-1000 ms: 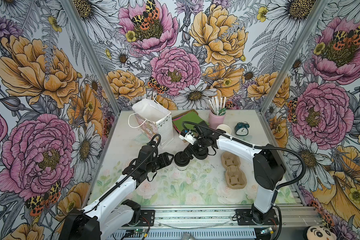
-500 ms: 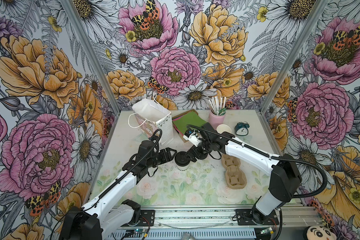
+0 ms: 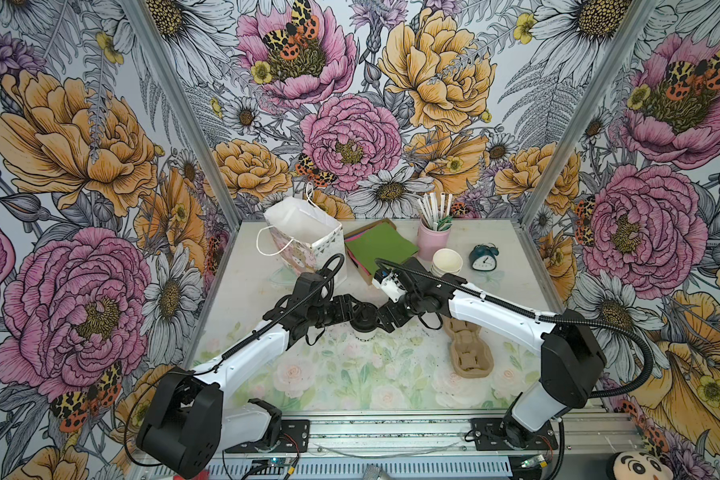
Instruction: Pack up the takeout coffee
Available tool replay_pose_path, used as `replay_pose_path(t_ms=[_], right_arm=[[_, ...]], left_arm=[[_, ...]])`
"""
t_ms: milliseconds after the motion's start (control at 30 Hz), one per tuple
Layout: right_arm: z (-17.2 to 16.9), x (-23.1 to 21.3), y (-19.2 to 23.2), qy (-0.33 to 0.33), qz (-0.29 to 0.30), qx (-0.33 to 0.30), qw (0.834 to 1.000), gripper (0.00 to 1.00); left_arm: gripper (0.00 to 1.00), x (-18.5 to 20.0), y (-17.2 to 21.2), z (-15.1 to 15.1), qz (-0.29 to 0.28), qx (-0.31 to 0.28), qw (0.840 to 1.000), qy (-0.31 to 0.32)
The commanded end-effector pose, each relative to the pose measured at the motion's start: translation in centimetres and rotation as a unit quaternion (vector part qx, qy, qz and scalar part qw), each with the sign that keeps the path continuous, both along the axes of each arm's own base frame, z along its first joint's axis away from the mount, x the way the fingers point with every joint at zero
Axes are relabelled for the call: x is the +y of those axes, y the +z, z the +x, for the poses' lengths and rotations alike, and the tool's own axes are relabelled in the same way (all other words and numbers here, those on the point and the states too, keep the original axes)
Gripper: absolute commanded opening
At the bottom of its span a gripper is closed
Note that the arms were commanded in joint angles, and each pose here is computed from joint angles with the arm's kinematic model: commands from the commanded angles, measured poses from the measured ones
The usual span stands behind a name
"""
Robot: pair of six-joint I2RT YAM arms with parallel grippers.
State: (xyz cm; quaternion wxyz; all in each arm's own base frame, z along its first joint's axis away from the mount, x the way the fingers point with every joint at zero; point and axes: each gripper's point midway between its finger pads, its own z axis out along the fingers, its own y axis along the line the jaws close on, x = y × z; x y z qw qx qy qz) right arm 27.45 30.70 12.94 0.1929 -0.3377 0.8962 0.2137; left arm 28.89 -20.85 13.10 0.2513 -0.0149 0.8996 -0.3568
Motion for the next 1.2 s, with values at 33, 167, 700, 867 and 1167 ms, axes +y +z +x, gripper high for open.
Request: replay_pose_path(t_ms=[33, 167, 700, 867, 1167], right_arm=[[1.1, 0.0, -0.5, -0.017, -0.007, -0.013, 1.0, 0.91], [1.6, -0.4, -0.9, -0.025, -0.015, -0.014, 0.999, 0.91], [4.6, -0.4, -1.4, -0.042, -0.012, -0.008, 0.999, 0.91], [5.7, 0.3, -1.2, -0.039, -0.001, -0.006, 0.999, 0.91], [7.3, 1.7, -1.9, -0.029, 0.014, 0.01, 0.999, 0.91]], left_arm=[[0.69, -0.4, 0.2, 0.5, 0.007, -0.016, 1.0, -0.01], [0.67, 0.0, -0.5, 0.3, 0.016, -0.01, 1.0, -0.004], [0.64, 1.3, -1.5, -1.6, 0.012, 0.014, 0.999, 0.033], [0.64, 1.6, -1.2, -2.1, 0.0, 0.015, 0.999, 0.048], [0.66, 2.0, -0.7, -1.4, -0.023, 0.009, 0.998, 0.06]])
